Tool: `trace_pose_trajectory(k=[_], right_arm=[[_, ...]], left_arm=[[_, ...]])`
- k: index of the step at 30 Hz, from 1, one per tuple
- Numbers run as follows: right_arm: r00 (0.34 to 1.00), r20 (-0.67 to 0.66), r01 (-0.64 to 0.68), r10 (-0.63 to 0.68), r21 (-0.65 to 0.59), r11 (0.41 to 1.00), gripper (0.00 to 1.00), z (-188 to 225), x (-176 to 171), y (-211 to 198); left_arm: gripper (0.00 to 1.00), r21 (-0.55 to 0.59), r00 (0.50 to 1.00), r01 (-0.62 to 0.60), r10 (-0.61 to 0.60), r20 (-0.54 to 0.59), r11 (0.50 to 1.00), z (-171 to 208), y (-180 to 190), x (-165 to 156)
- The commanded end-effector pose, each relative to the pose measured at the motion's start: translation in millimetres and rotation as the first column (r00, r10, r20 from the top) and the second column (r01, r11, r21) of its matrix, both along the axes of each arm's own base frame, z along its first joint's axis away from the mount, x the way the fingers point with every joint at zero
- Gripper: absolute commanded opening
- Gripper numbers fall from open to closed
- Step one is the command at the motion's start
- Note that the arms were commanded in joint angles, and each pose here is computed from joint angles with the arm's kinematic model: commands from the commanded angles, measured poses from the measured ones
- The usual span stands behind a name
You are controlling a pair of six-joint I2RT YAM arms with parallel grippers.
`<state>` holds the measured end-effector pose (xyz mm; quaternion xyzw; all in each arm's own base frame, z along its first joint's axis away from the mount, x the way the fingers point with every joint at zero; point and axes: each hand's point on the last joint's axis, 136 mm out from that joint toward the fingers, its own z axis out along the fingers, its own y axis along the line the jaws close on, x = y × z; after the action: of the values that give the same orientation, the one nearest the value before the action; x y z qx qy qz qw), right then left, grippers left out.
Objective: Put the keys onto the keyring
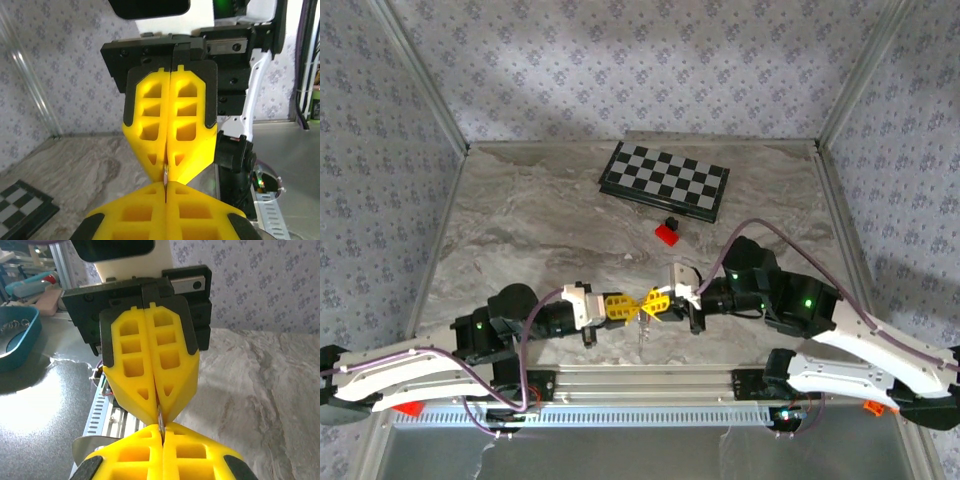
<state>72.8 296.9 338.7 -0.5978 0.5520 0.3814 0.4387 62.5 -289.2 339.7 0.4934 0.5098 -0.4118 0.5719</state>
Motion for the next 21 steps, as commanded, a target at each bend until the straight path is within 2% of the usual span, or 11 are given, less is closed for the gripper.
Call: trace_pose_trajectory(k=[1, 5, 7, 17, 21], right_arm=[[0.998, 0.046, 0.048, -0.046, -0.046, 0.998, 0.0, 7, 6, -9], [0.998, 0.058, 0.042, -0.038, -0.077, 0.996, 0.0, 6, 7, -5], [0.998, 0.055, 0.037, -0.032, -0.088, 0.995, 0.0, 3, 7, -1], [0.998, 0.052, 0.034, -0.024, -0.194, 0.98, 0.0, -23, 5, 6], [0.996, 0.081, 0.054, -0.039, -0.19, 0.98, 0.0, -14, 8, 5]], left_arm=[[0.09, 0.048, 0.996, -0.08, 0.078, 0.045, 0.996, 15, 13, 11], [0.12, 0.164, 0.986, -0.156, 0.145, 0.08, 0.974, -4, 18, 24], [0.12, 0.197, 0.987, -0.157, 0.144, 0.077, 0.968, -9, 17, 25], [0.27, 0.201, 0.995, -0.095, 0.087, 0.052, 0.975, -11, 7, 17], [0.29, 0.213, 0.995, -0.093, 0.086, 0.045, 0.972, -13, 8, 16]])
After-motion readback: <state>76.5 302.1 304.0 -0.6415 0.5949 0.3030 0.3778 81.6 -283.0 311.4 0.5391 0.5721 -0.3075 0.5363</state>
